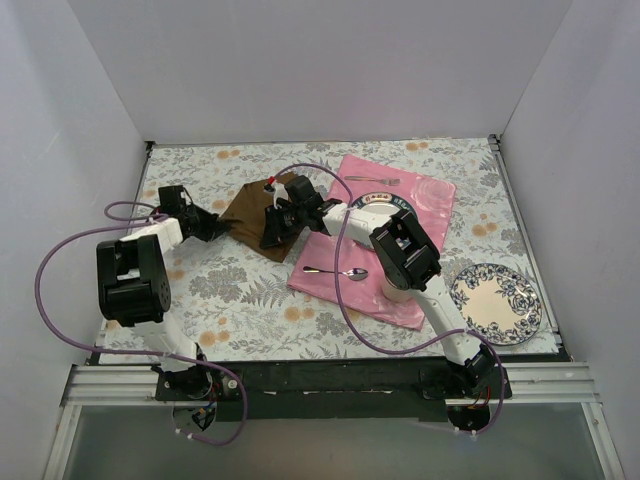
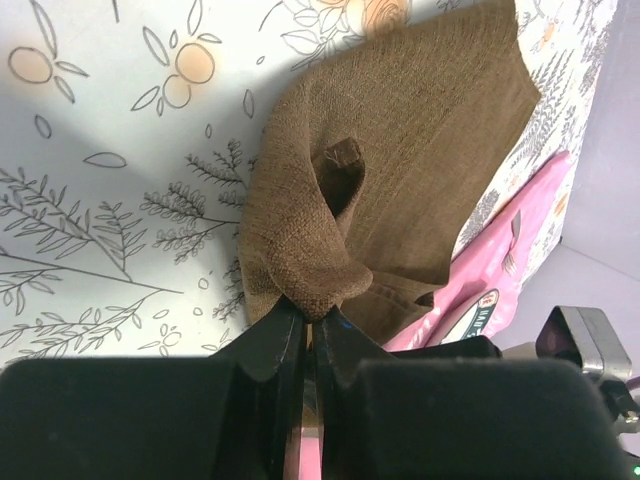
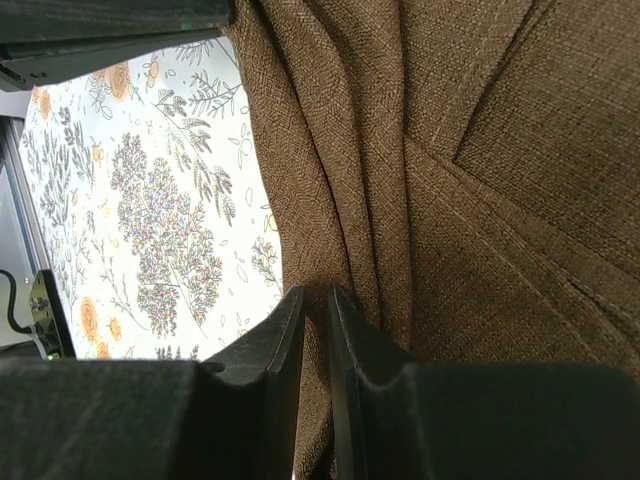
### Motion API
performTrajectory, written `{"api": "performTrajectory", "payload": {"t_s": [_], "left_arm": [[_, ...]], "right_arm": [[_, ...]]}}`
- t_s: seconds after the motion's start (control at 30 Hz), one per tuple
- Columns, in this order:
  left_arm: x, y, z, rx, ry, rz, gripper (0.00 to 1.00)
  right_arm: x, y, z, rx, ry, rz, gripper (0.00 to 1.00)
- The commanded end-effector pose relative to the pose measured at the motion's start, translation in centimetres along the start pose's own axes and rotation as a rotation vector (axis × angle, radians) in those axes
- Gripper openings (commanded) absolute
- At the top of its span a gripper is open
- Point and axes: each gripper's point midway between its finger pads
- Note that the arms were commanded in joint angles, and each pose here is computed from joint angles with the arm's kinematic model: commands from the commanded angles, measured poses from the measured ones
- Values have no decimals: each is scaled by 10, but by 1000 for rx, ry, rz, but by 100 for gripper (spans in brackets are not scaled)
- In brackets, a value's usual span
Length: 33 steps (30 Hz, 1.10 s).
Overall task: Fold the napkin, place the utensils inside, and roll it up
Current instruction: Roll the napkin with the utensil
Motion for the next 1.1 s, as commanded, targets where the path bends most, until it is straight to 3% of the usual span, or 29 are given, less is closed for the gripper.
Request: {"api": "performTrajectory", "payload": {"t_s": [0.0,0.3,0.4,0.57,0.67,0.8,0.97,1.07], "left_arm": [[-9,-2,-17,28,-12,-11,5],[-20,-37,-8,-14,-12,4,6],[-21,-46,1,-50,-28,4,11],[-35,-21,-16,-63,-140,-117,37],[-39,1,-33,-75,-202,-182,45],[-19,21,-30,-80,-167,-158,58],[45,29,-13,60,-25,39,56],[49,30,-13,126,-14,17,51]], "right_arm": [[47,-4,-52,165,-53,118,24],[52,-4,-58,179,-45,132,24],[54,-4,-61,189,-44,136,24],[53,-2,-66,193,-47,135,24],[54,-4,-66,184,-53,137,24],[52,-3,-66,188,-48,133,24],[51,-3,-66,183,-46,130,24],[50,-2,-66,183,-45,131,24]]}}
Point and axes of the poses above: each gripper's point midway between its finger pads, its own y axis back along the fingers, its own z axis along the line the jaws close on, x = y × z, and after that the axes turned 1 degree about y, right-handed
